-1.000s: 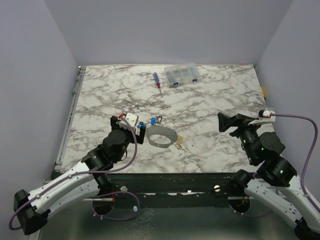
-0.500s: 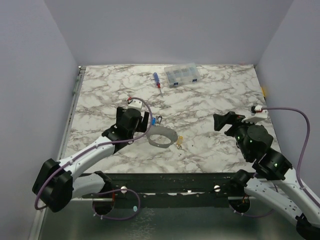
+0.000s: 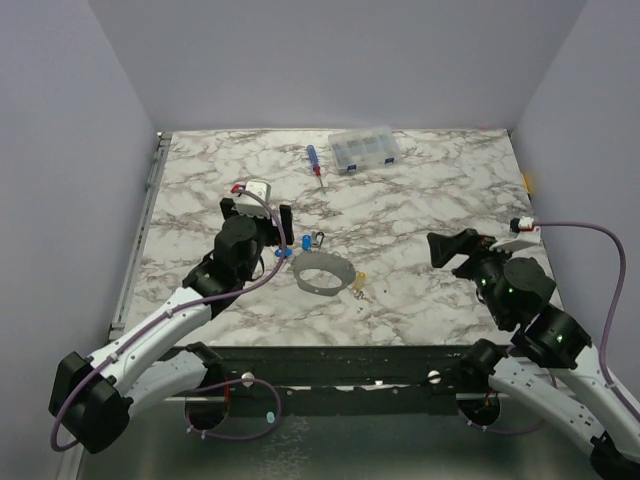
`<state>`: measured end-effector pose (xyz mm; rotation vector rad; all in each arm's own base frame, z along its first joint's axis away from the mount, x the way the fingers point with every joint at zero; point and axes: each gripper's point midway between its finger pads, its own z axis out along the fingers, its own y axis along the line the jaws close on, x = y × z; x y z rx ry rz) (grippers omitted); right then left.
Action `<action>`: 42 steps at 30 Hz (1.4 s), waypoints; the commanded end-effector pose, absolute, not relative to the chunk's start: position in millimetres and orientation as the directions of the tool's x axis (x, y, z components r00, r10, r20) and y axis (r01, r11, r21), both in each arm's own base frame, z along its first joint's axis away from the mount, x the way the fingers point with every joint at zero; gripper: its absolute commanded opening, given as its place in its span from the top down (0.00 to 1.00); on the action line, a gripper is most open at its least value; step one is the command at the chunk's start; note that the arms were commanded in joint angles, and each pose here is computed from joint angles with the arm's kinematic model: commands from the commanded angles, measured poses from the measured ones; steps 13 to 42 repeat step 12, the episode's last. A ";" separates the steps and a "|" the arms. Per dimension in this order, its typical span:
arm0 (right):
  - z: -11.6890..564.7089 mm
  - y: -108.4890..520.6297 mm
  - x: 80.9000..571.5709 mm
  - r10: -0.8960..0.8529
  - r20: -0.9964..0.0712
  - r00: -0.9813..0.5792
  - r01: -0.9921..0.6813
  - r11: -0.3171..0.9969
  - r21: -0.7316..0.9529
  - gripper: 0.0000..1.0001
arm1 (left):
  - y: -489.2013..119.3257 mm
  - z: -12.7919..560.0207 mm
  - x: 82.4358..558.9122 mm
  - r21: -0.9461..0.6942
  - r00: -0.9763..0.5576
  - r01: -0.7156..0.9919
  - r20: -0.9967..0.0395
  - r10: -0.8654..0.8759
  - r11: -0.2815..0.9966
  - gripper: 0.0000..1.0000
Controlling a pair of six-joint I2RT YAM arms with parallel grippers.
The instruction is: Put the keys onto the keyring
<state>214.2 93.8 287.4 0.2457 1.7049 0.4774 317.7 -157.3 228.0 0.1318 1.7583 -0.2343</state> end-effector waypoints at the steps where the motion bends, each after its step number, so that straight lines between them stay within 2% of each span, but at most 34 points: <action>1: 272.3 92.4 217.5 0.417 -0.883 -0.214 -0.058 0.897 0.437 0.00 | -121.9 241.5 313.7 -0.011 -0.117 0.094 -0.993 0.000 0.995 0.01; 8: 275.8 100.0 227.2 0.425 -0.887 -0.182 -0.076 0.893 0.444 0.00 | -121.6 246.4 313.8 0.015 -0.107 0.103 -0.994 0.026 0.995 0.01; 12: 271.4 100.4 235.2 0.407 -0.891 -0.200 -0.029 0.907 0.421 0.00 | -124.0 245.5 315.3 0.016 -0.120 0.109 -0.992 0.029 0.994 0.01; 42: 271.4 100.4 235.2 0.407 -0.891 -0.200 -0.029 0.907 0.421 0.00 | -124.0 245.5 315.3 0.016 -0.120 0.109 -0.992 0.029 0.994 0.01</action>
